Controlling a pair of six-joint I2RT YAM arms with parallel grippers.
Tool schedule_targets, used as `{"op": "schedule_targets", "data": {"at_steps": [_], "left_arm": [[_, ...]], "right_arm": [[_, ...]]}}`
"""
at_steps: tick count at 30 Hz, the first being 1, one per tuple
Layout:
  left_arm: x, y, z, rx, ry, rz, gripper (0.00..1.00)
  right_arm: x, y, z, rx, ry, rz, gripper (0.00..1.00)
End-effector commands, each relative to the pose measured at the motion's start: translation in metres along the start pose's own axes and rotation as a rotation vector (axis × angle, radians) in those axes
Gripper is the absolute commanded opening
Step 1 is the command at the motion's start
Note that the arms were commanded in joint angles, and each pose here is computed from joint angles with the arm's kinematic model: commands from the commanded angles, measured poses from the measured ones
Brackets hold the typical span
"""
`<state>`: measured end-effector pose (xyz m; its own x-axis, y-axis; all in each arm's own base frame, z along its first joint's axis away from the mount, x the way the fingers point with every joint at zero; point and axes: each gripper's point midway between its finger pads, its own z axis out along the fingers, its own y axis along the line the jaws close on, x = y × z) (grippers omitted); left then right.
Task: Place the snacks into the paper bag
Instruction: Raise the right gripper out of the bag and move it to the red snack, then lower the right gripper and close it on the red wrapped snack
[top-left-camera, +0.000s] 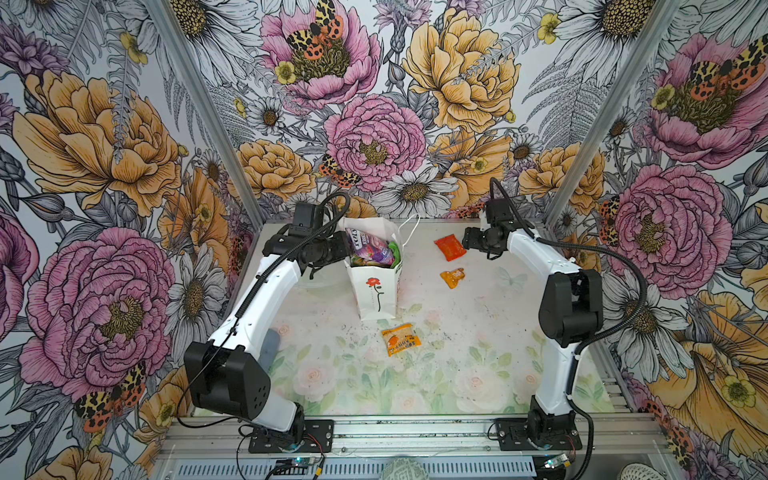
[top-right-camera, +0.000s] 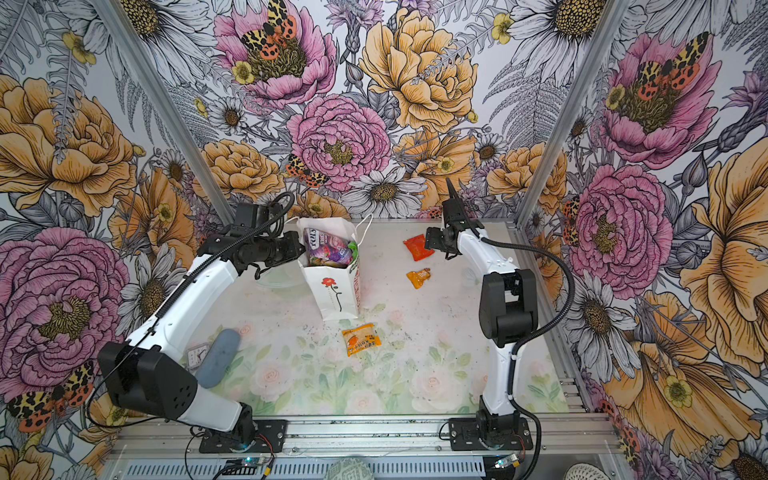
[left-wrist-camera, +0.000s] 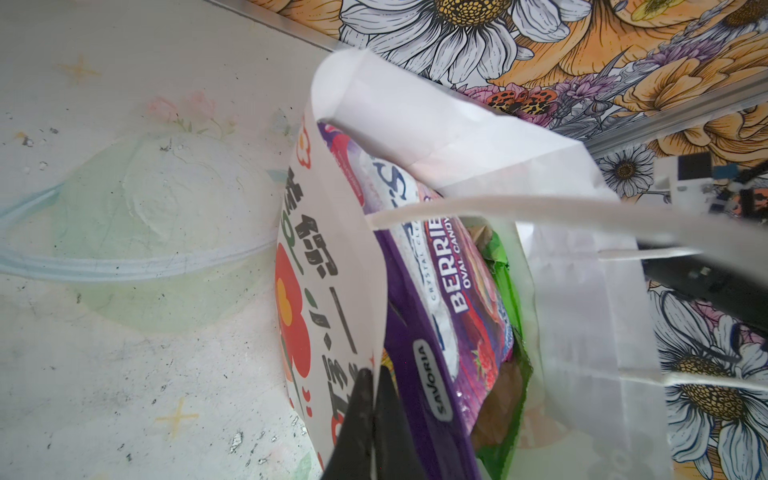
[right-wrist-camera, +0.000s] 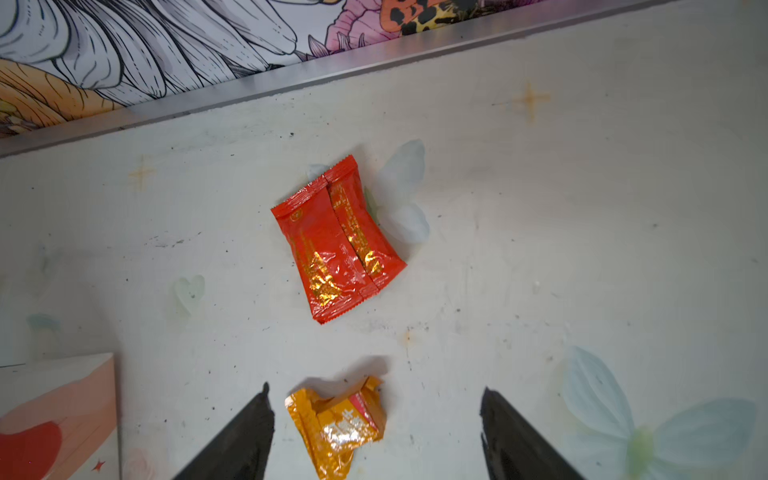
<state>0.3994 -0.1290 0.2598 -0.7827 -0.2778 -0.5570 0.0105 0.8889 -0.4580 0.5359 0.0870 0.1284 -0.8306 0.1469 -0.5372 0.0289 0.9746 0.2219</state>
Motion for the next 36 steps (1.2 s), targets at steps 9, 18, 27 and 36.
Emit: {"op": "schedule_targets", "data": {"at_steps": [9,18,27,36], "left_arm": [[-0.01,-0.009,-0.011,0.025,-0.068,0.041,0.02],[-0.021,0.012,-0.012,0.036,-0.074,-0.052,0.01],[-0.024,0.015,-0.015,0.039,-0.085,-0.059,0.02],[-0.025,0.016,-0.015,0.041,-0.087,-0.064,0.02]], "right_arm": [[-0.035,0.009,0.078,-0.088,0.008,-0.054,0.79],[-0.026,0.02,0.114,-0.083,0.064,-0.044,0.76],[0.01,0.035,0.103,-0.03,0.16,-0.09,0.65],[0.023,0.039,0.096,-0.003,0.184,-0.063,0.48]]}}
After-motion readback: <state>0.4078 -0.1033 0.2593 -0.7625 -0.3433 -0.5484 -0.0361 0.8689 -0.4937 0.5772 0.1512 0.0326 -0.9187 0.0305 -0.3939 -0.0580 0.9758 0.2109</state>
